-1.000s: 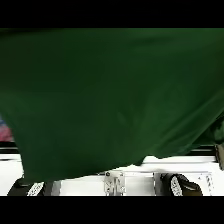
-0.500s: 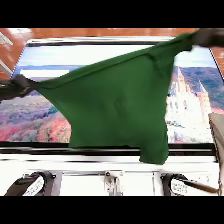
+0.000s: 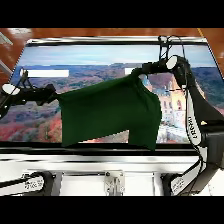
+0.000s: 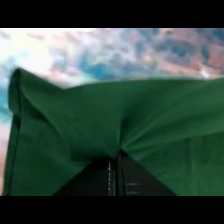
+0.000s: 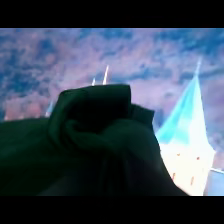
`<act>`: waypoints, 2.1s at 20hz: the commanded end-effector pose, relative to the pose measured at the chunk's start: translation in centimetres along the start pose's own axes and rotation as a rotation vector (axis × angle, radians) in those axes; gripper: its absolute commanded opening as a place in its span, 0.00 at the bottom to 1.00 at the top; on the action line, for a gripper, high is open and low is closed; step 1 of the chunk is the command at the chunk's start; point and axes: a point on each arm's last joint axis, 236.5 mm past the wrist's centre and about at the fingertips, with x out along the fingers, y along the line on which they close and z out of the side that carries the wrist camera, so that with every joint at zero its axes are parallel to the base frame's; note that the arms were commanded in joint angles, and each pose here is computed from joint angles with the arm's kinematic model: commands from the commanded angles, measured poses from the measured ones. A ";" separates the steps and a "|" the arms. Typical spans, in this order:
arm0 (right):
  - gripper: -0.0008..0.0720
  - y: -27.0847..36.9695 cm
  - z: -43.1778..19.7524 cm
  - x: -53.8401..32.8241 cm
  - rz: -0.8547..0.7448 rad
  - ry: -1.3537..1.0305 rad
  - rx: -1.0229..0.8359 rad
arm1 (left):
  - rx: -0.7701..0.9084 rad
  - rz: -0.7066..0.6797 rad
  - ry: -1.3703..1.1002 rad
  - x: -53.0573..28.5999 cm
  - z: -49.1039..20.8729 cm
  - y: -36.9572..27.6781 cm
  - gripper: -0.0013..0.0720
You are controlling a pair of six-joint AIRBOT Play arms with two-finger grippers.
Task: Fold the shirts.
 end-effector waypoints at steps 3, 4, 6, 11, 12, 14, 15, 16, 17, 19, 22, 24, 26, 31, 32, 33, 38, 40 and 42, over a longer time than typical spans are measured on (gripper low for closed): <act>0.96 -3.6 -2.4 -3.9 -0.091 0.151 -0.054 | -0.073 -0.021 0.164 0.7 -2.6 1.1 0.83; 0.96 -6.0 -3.3 -6.3 -0.143 0.208 -0.062 | -0.063 0.024 0.252 -0.6 -4.0 3.0 0.85; 0.96 -11.1 -6.7 -12.0 -0.206 0.369 -0.006 | -0.051 0.179 0.452 -4.4 -7.6 8.6 0.82; 0.95 -14.9 -18.9 -21.5 0.008 0.708 0.539 | -0.119 0.286 0.570 -9.3 -16.7 15.5 0.85; 0.95 -14.5 -19.9 -21.7 0.073 0.693 0.620 | -0.137 0.214 0.562 -8.5 -18.7 14.8 0.85; 0.96 -13.8 -21.3 -21.4 0.154 0.666 0.733 | -0.189 0.148 0.574 -7.0 -22.0 14.4 0.85; 0.96 -13.6 -21.7 -21.0 0.174 0.660 0.757 | -0.219 0.126 0.577 -6.3 -23.1 14.3 0.85; 0.96 -13.7 -22.0 -20.7 0.168 0.657 0.762 | -0.256 0.109 0.572 -5.7 -23.8 14.1 0.85; 0.95 -13.8 -21.9 -20.2 0.159 0.644 0.754 | -0.277 0.099 0.570 -5.3 -24.3 13.9 0.85; 0.95 -14.2 -21.2 -19.2 0.137 0.604 0.737 | -0.290 0.088 0.545 -4.5 -24.3 13.6 0.85; 0.95 -14.1 -20.5 -18.0 0.112 0.577 0.700 | -0.291 0.064 0.472 -3.1 -22.8 12.6 0.85; 0.96 -13.8 -20.8 -17.6 0.096 0.598 0.655 | -0.286 0.049 0.434 -2.3 -22.1 11.8 0.82; 0.95 -13.7 -21.4 -17.2 0.055 0.635 0.599 | -0.269 0.038 0.432 -1.8 -22.2 10.9 0.58; 0.96 -10.9 -25.1 -14.5 0.064 0.715 0.558 | -0.213 0.023 0.456 -1.5 -23.0 9.8 0.07; 0.96 -10.1 -26.5 -13.3 0.067 0.725 0.561 | -0.210 0.022 0.452 -1.5 -22.9 9.8 0.07; 0.95 -9.3 -27.3 -12.2 0.078 0.716 0.579 | -0.204 0.020 0.446 -1.6 -22.7 9.7 0.07; 0.95 -6.3 -27.2 -6.6 0.192 0.631 0.685 | -0.151 -0.004 0.398 -2.1 -20.6 8.5 0.06; 0.72 -6.5 -27.0 -5.0 0.171 0.598 0.684 | -0.132 -0.015 0.379 -2.4 -19.7 7.9 0.06; 0.23 -6.8 -26.6 -4.4 0.142 0.573 0.688 | -0.104 -0.024 0.339 -2.8 -18.1 7.2 0.06</act>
